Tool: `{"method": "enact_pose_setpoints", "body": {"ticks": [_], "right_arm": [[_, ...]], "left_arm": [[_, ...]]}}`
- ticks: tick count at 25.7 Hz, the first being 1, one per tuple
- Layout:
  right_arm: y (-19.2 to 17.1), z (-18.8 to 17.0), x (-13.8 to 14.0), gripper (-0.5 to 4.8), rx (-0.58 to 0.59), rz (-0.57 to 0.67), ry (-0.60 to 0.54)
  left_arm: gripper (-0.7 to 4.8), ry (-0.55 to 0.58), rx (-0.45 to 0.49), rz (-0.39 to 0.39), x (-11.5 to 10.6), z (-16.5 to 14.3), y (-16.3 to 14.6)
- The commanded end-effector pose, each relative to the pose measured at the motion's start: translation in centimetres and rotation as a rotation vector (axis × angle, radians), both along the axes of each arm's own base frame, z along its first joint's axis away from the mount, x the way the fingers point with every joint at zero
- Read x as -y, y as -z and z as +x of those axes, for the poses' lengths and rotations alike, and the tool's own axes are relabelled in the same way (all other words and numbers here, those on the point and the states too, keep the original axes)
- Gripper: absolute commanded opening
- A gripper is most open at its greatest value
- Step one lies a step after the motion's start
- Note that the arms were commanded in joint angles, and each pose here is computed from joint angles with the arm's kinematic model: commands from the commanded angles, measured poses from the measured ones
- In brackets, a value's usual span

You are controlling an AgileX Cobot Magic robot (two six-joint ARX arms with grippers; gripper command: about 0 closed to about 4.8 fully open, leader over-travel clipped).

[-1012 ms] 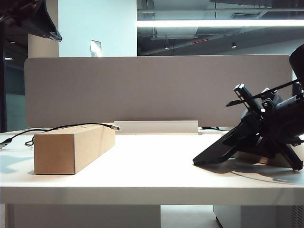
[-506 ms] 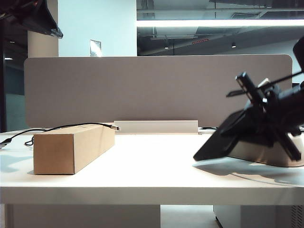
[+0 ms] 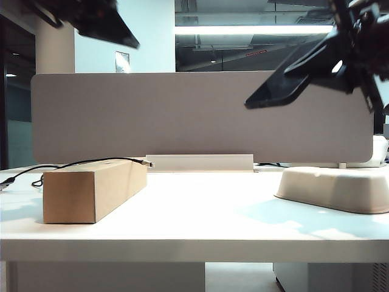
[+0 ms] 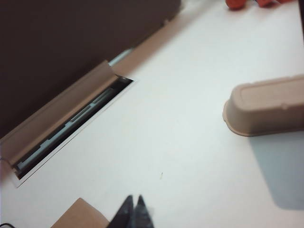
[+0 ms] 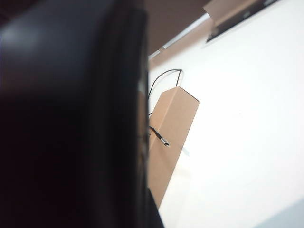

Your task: Pick up the charging cable and the phone, plug the charging cable into the charging port on the phone, and finally place them back on the table.

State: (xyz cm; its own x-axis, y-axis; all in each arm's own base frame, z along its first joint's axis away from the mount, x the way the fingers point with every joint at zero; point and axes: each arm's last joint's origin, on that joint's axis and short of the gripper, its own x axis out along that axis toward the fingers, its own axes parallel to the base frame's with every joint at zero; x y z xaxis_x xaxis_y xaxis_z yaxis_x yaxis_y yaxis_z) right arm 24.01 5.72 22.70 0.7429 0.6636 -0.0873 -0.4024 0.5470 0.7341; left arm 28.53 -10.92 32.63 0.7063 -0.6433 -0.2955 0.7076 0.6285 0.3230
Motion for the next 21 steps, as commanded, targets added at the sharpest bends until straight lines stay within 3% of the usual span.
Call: {"method": "enact_pose_setpoints", "body": {"ticks": [1,3,7,10,12,15,19,21], "right_arm": [[-1.3,-1.1,0.2,-0.09,0.068,-0.056,-0.013],[-1.8,-1.8,0.3,-0.09,0.083,-0.085,-0.016],[-3.0,-3.5,0.6,-0.09,0.126,-0.137,-0.021],[-3.4,-4.1,0.7,-0.09,0.146,-0.152,-0.023],[-3.6,-4.4,0.7,-0.09,0.147,-0.151,-0.023],[-3.8,-4.8,0.8,-0.09,0.148,-0.151,-0.023],[-3.6,-4.8,0.8,-0.09,0.13,-0.155,-0.025],[-3.6,-4.8,0.8,-0.09,0.123,-0.156,-0.025]], "left_arm": [[-0.05,-0.009,-0.028,0.031,0.4,1.6,0.3],[-0.05,0.0,-0.063,0.068,0.8,2.7,0.7],[-0.04,0.021,-0.167,0.241,1.7,5.6,1.4],[-0.02,0.023,-0.203,0.306,2.1,6.9,1.5],[0.02,0.026,-0.214,0.338,2.3,7.6,1.5],[0.85,0.062,-0.23,0.392,2.8,9.0,1.4],[0.85,0.107,-0.241,0.46,3.2,9.9,1.4],[0.85,0.122,-0.243,0.529,3.3,10.2,1.6]]}}
